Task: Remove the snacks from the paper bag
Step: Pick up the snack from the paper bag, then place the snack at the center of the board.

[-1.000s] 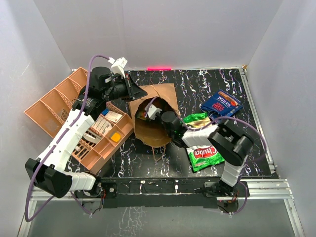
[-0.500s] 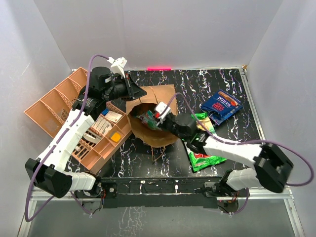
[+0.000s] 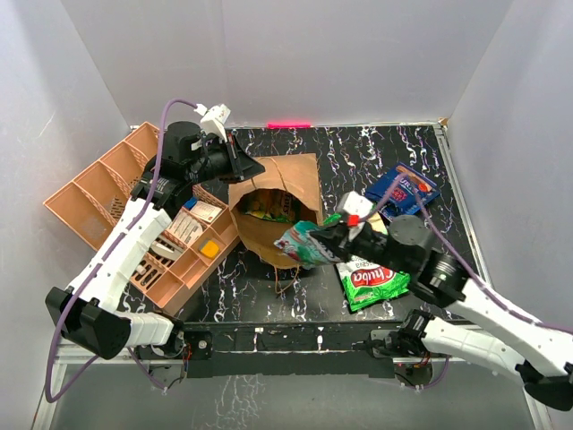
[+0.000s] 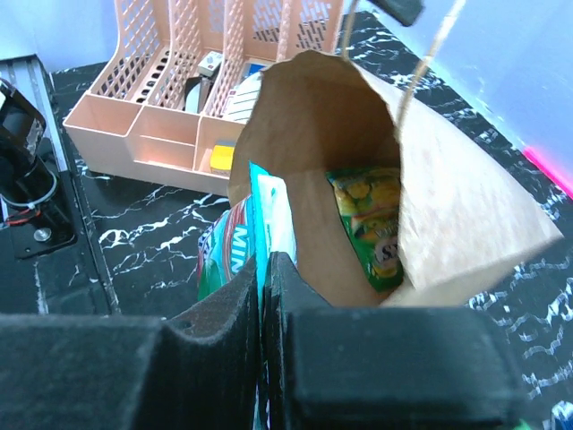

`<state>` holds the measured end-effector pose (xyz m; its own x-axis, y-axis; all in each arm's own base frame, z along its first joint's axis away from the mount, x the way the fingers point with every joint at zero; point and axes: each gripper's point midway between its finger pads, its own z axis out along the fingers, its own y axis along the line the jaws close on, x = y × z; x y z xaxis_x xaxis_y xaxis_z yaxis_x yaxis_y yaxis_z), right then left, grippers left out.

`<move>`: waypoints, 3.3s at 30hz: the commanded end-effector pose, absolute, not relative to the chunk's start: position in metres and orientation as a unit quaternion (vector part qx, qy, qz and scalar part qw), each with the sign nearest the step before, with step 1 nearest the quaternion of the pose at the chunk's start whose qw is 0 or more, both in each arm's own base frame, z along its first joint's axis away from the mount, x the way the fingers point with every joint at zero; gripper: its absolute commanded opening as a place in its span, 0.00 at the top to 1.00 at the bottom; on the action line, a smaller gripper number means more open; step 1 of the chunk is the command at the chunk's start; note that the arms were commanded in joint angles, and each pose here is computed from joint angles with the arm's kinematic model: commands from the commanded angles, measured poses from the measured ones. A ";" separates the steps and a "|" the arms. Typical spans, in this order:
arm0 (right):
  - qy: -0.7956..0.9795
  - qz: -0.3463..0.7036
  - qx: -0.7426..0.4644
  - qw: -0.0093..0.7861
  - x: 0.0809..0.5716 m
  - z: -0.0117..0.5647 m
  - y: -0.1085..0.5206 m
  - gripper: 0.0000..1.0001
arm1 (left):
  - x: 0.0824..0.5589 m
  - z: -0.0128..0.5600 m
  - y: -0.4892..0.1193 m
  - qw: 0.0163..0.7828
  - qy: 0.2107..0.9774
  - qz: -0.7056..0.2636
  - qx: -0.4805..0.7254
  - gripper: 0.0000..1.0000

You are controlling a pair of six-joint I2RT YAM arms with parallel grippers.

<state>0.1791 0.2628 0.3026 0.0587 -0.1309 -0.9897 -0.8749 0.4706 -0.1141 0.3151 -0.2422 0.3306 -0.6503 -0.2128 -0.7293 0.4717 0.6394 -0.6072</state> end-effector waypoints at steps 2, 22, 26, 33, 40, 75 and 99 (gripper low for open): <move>0.644 0.281 -0.313 0.639 0.173 0.350 0.205 0.93 | 0.311 0.335 -0.232 0.429 0.807 -0.398 0.085 1.00; 0.714 0.106 -0.021 0.692 0.240 0.301 0.122 0.93 | 0.292 0.281 -0.228 0.350 0.873 -0.334 0.066 1.00; 0.733 0.073 0.006 0.677 0.253 0.274 0.124 0.93 | 0.287 0.280 -0.230 0.338 0.880 -0.327 0.071 1.00; 0.739 0.067 0.054 0.668 0.266 0.261 0.125 0.93 | 0.283 0.309 -0.211 0.401 0.859 -0.313 0.050 1.00; 0.703 0.125 0.188 0.675 0.274 0.275 0.114 0.93 | 0.289 0.314 -0.216 0.431 0.835 -0.338 0.046 1.00; 0.750 -0.011 0.474 0.461 0.224 0.055 0.041 0.86 | 0.261 0.310 -0.235 0.403 0.813 -0.411 0.088 1.00; 0.781 0.111 0.298 0.538 0.232 0.173 0.065 0.38 | 0.261 0.318 -0.231 0.410 0.812 -0.407 0.078 1.00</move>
<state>0.2197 0.0483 0.1243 -0.2010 0.6988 -0.6865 0.5715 0.6528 0.4972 0.2651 -0.2348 0.2940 -0.6940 -0.1886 -0.6948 0.4262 0.6703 -0.6076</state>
